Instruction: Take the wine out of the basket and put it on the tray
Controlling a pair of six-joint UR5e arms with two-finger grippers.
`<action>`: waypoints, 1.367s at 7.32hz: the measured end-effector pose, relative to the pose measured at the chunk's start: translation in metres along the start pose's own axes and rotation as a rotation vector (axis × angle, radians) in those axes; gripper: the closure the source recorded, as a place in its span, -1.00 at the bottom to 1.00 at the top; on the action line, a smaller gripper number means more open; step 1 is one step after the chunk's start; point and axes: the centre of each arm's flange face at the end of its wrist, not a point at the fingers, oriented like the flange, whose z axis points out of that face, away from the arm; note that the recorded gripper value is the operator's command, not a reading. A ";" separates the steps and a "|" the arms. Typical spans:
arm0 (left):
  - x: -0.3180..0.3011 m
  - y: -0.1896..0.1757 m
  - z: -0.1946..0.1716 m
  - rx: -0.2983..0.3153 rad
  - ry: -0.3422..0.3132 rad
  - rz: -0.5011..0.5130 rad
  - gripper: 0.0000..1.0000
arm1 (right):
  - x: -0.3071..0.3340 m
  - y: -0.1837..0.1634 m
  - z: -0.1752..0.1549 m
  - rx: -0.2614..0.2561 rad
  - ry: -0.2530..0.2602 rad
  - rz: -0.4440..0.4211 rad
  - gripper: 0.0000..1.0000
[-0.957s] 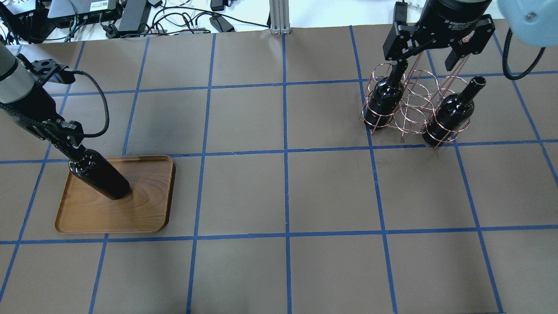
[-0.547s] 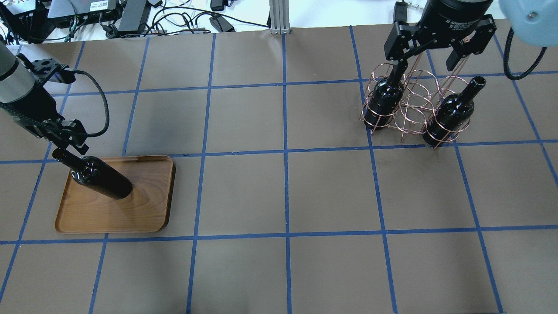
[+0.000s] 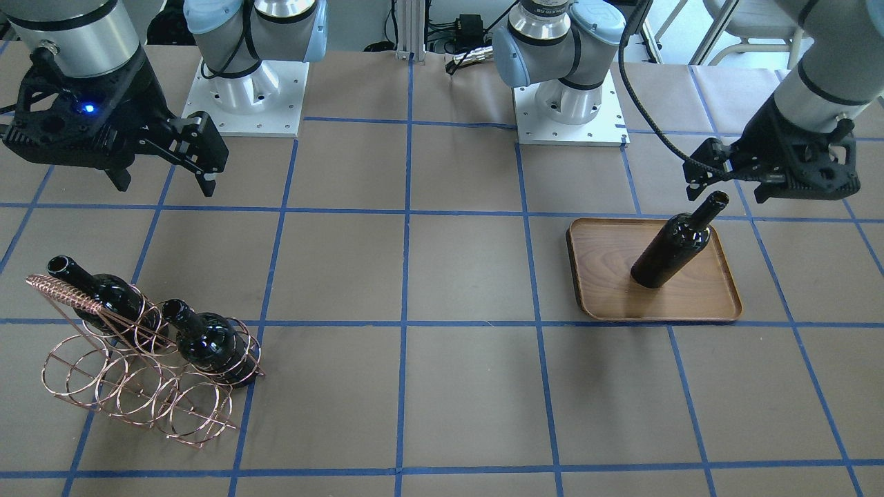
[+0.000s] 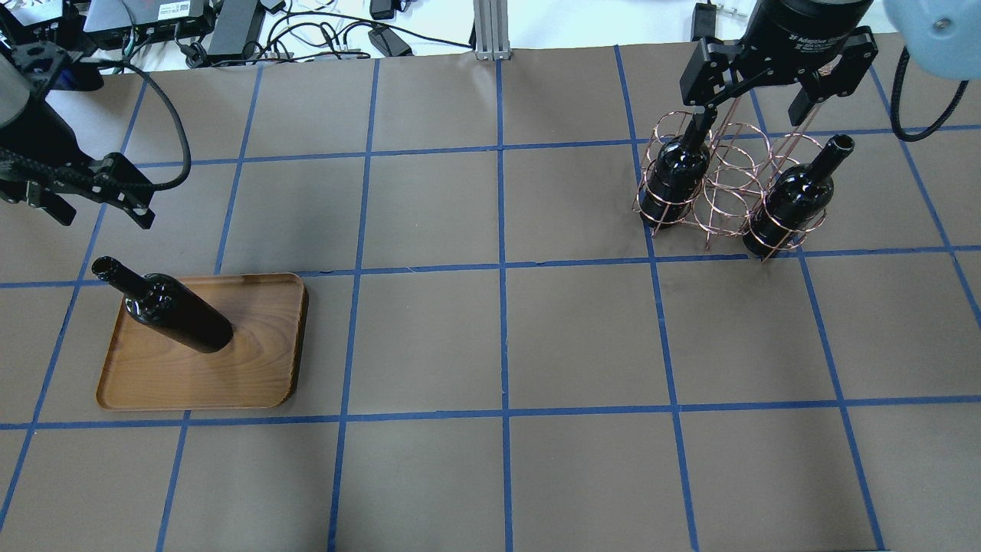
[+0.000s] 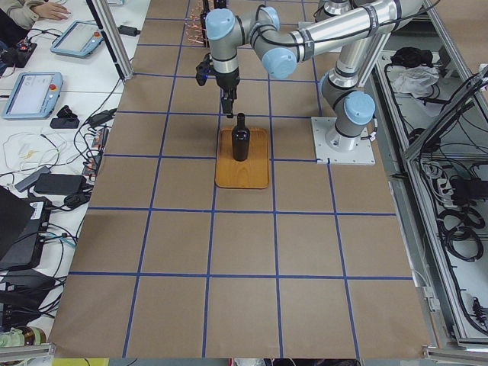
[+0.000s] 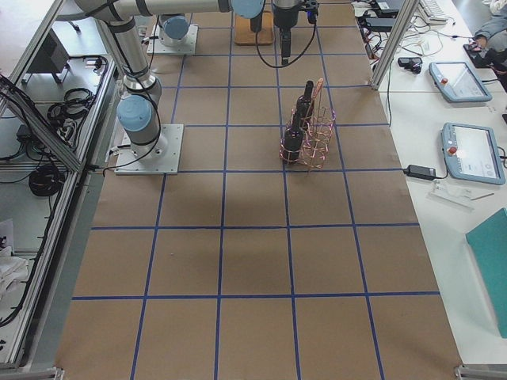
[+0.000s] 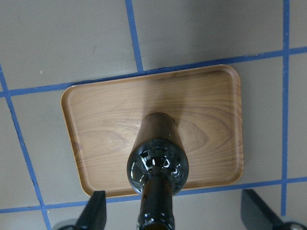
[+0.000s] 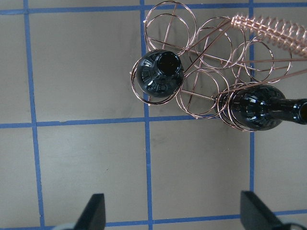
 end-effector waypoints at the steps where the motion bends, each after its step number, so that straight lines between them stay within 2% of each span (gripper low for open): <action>1: 0.022 0.002 -0.027 0.039 -0.015 -0.005 -1.00 | 0.000 0.000 0.000 0.000 0.000 0.000 -1.00; 4: 0.104 0.005 -0.048 0.082 -0.009 0.001 -1.00 | 0.000 0.000 0.000 -0.001 0.000 0.000 -1.00; 6: 0.157 0.015 -0.052 0.097 0.040 0.041 -1.00 | 0.000 0.000 0.000 0.000 0.000 0.001 -1.00; 8: 0.176 0.023 -0.052 0.097 0.076 0.064 -1.00 | 0.000 0.000 0.000 0.002 -0.001 -0.001 -1.00; 10: 0.178 0.024 -0.051 0.093 0.080 0.069 -1.00 | 0.000 0.000 0.000 0.003 0.000 -0.003 -1.00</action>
